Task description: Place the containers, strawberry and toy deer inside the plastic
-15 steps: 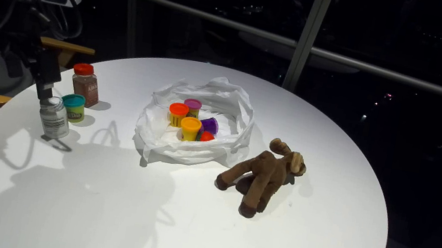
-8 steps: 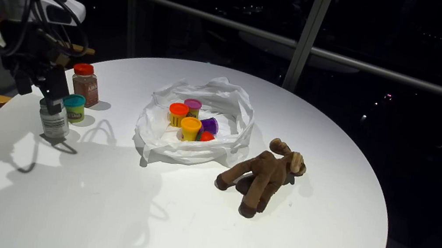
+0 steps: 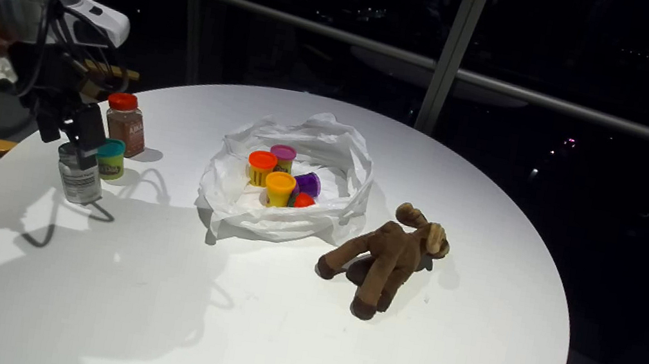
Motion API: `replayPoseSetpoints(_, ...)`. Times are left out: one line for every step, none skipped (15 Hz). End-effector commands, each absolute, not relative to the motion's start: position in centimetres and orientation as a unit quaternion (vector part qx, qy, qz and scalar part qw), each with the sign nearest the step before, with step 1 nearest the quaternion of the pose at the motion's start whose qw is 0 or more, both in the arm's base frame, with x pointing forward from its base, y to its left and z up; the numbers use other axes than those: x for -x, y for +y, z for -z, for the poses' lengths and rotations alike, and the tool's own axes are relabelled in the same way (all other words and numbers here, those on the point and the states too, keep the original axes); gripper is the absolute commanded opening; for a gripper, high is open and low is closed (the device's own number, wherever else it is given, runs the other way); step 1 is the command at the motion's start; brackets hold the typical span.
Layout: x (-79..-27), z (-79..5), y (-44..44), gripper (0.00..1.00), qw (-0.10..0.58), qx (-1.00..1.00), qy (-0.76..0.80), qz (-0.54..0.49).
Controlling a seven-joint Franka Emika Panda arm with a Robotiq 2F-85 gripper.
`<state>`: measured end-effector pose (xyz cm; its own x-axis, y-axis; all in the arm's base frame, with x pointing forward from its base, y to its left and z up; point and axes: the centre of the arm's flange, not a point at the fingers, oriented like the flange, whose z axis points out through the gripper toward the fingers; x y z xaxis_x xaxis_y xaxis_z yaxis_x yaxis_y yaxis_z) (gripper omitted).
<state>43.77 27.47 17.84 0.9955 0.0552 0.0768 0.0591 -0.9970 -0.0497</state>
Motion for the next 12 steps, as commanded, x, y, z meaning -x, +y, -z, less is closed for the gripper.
replayPoseSetpoints(-44.7,-17.0,29.1,0.58,0.025,0.998,-0.023,0.054)
replayPoseSetpoints(-44.7,-17.2,29.0,0.49,0.018,0.998,-0.024,0.056)
replayPoseSetpoints(-44.8,-17.4,29.0,0.42,0.014,0.998,-0.023,0.058)
replayPoseSetpoints(-44.9,-17.4,28.8,0.35,0.007,0.998,-0.022,0.061)
replayPoseSetpoints(-45.0,-17.6,28.6,0.27,-0.002,0.998,-0.021,0.065)
replayPoseSetpoints(-45.2,-17.9,28.4,0.26,-0.008,0.997,-0.022,0.072)
replayPoseSetpoints(-45.4,-18.2,28.2,0.26,-0.015,0.997,-0.019,0.074)
replayPoseSetpoints(-45.7,-18.3,27.9,0.26,-0.023,0.997,-0.016,0.076)
replayPoseSetpoints(-46.1,-19.4,27.5,0.26,-0.032,0.996,-0.012,0.079)
replayPoseSetpoints(-46.7,-20.1,26.9,0.26,-0.041,0.996,-0.007,0.080)
replayPoseSetpoints(-47.5,-21.0,26.5,0.26,-0.056,0.995,-0.005,0.082)
replayPoseSetpoints(-48.4,-22.2,25.9,0.26,-0.067,0.994,-0.003,0.088)
